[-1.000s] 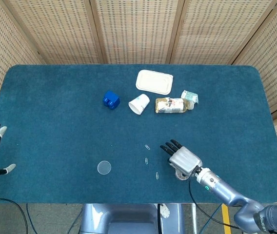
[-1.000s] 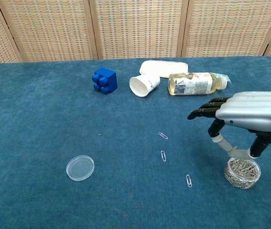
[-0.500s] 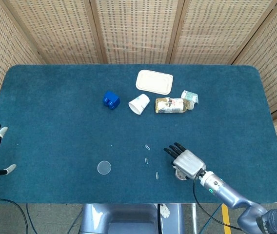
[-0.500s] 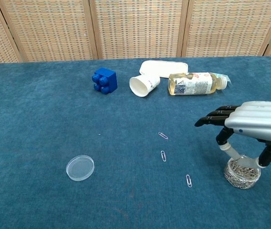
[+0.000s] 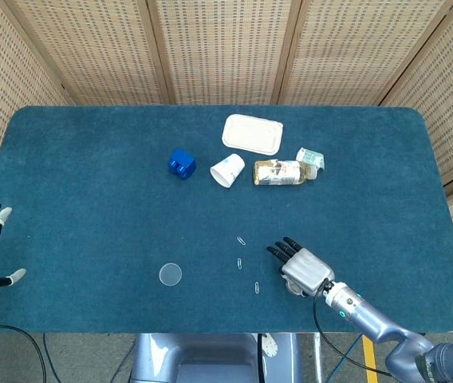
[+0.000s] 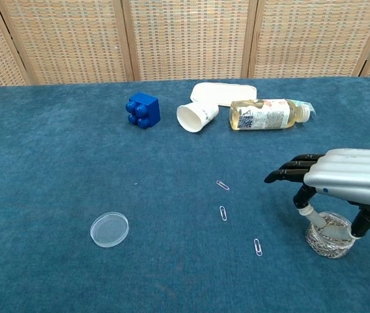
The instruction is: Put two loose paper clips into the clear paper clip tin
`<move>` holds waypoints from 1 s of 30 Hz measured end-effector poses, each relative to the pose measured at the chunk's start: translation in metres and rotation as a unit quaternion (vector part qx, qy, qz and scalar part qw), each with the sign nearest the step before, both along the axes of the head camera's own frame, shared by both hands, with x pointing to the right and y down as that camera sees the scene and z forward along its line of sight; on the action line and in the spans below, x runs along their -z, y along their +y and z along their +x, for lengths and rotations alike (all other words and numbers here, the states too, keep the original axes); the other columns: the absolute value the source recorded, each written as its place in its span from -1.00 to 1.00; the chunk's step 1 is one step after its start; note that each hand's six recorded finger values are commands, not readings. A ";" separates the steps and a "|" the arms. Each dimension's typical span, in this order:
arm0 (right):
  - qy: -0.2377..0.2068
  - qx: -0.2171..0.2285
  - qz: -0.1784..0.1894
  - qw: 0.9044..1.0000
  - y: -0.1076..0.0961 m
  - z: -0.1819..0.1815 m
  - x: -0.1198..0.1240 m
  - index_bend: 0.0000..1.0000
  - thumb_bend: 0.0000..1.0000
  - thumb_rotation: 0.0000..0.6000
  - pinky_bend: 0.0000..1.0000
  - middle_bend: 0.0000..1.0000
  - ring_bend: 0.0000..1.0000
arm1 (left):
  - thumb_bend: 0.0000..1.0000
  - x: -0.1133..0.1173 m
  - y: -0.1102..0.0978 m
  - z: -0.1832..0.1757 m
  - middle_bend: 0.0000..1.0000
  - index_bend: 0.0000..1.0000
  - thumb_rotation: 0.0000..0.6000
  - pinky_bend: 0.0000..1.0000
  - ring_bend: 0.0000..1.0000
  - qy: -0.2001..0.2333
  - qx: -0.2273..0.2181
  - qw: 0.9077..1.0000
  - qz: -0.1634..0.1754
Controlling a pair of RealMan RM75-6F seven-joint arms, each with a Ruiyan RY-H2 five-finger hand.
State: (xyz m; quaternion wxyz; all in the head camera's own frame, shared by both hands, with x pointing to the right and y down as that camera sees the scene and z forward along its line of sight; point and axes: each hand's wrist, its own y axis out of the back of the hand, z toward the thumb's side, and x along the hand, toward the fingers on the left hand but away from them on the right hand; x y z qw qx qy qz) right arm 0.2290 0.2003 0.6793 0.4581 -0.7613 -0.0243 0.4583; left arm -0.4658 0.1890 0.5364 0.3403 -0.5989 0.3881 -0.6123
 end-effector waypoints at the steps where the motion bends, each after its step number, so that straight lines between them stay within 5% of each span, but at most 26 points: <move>1: 0.001 0.000 0.000 1.000 0.000 0.000 0.000 0.22 -0.17 1.00 -1.00 -0.91 -1.00 | -1.00 0.000 0.000 0.000 -1.00 -1.00 1.00 -1.00 -1.00 0.000 0.000 1.000 0.000; 6: 0.004 -0.001 0.001 1.000 0.000 0.003 0.000 0.03 -0.44 1.00 -1.00 -0.91 -1.00 | -1.00 0.000 0.001 0.001 -1.00 -1.00 1.00 -1.00 -1.00 -0.001 -0.001 1.000 -0.001; 17: -0.003 -0.004 0.009 1.000 -0.002 0.002 0.009 0.00 -0.45 1.00 -1.00 -0.91 -1.00 | -1.00 0.000 0.001 0.000 -1.00 -1.00 1.00 -1.00 -1.00 0.000 0.000 1.000 0.000; 24: -0.037 -0.029 0.043 0.998 -0.017 0.004 0.038 -0.01 -0.45 1.00 -1.00 -0.91 -1.00 | -1.00 0.001 0.001 0.000 -1.00 -1.00 1.00 -1.00 -1.00 0.002 0.001 1.000 0.001; 28: -0.053 -0.053 0.077 0.994 -0.028 0.018 0.060 -0.30 -0.68 1.00 -1.00 -0.91 -1.00 | -1.00 0.003 0.002 -0.001 -1.00 -1.00 1.00 -1.00 -1.00 0.004 0.001 1.000 0.004; 30: -0.055 -0.067 0.104 0.991 -0.033 0.031 0.069 -0.70 -0.95 1.00 -1.00 -0.96 -1.00 | -1.00 0.004 0.004 -0.002 -1.00 -1.00 1.00 -1.00 -1.00 0.005 0.001 1.000 0.005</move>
